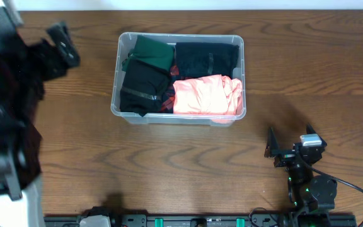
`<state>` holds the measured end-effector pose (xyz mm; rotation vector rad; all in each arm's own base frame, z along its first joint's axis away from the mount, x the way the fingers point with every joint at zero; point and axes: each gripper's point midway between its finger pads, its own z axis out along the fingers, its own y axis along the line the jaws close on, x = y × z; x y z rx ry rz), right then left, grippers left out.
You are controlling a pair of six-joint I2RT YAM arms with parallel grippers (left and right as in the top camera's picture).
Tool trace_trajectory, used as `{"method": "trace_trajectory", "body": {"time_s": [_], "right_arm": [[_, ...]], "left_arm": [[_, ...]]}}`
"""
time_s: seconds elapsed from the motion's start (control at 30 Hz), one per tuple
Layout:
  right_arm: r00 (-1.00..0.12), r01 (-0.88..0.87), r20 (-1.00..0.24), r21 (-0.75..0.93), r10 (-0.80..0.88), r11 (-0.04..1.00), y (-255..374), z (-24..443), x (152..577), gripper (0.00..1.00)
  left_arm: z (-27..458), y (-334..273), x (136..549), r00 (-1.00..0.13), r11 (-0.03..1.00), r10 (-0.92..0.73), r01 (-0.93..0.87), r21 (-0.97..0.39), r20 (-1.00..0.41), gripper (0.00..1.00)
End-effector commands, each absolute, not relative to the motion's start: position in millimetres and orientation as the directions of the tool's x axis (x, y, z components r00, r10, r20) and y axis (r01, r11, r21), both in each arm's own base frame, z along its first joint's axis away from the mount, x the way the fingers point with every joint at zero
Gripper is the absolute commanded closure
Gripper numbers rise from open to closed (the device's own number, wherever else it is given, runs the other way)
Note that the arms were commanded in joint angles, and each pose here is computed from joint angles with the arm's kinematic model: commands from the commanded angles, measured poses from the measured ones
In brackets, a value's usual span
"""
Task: Pack container
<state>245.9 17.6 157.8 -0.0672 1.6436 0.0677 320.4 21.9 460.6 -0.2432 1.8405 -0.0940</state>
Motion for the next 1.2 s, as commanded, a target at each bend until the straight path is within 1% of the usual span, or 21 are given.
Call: {"method": "trace_trajectory", "body": {"time_s": [0.0, 0.17, 0.37, 0.6, 0.73, 0.83, 1.0, 1.17], "right_arm": [[-0.072, -0.06, -0.997, 0.005, 0.001, 0.998, 12.4, 157.4, 245.9, 0.01], [-0.072, -0.06, -0.997, 0.005, 0.001, 0.998, 12.4, 157.4, 245.9, 0.01], [-0.072, -0.06, -0.997, 0.005, 0.001, 0.998, 12.4, 157.4, 245.9, 0.01], [-0.072, -0.06, -0.997, 0.005, 0.001, 0.998, 12.4, 157.4, 245.9, 0.01], [-0.072, -0.06, -0.997, 0.005, 0.001, 0.998, 12.4, 157.4, 245.9, 0.01], [-0.072, -0.06, -0.997, 0.005, 0.001, 0.998, 12.4, 157.4, 245.9, 0.01], [-0.072, -0.06, -0.997, 0.005, 0.001, 0.998, 12.4, 157.4, 245.9, 0.01], [-0.072, -0.06, -0.997, 0.005, 0.001, 0.998, 12.4, 157.2, 246.0, 0.01]], "left_arm": [[436.7, 6.8, 307.3, -0.257, 0.982, -0.186, -0.058, -0.177, -0.948, 0.02], [401.9, -7.3, 287.0, -0.196, 0.981, -0.182, 0.028, -0.191, -0.964, 0.02], [346.7, -8.7, 265.9, -0.151, 0.966, -0.251, 0.031, -0.258, -0.956, 0.02], [278.0, -10.9, 255.4, -0.105, 0.965, -0.251, 0.051, -0.258, -0.962, 0.02], [257.1, -17.5, 251.6, -0.018, 0.963, -0.248, 0.101, -0.248, -0.969, 0.02], [238.6, -20.3, 248.4, 0.019, 0.962, -0.249, 0.12, -0.245, -0.968, 0.02], [212.4, -21.7, 245.8, 0.048, 0.961, -0.249, 0.133, -0.241, -0.967, 0.02], [203.5, -18.8, 245.2, 0.056, 0.963, -0.249, 0.118, -0.241, -0.967, 0.02]]}}
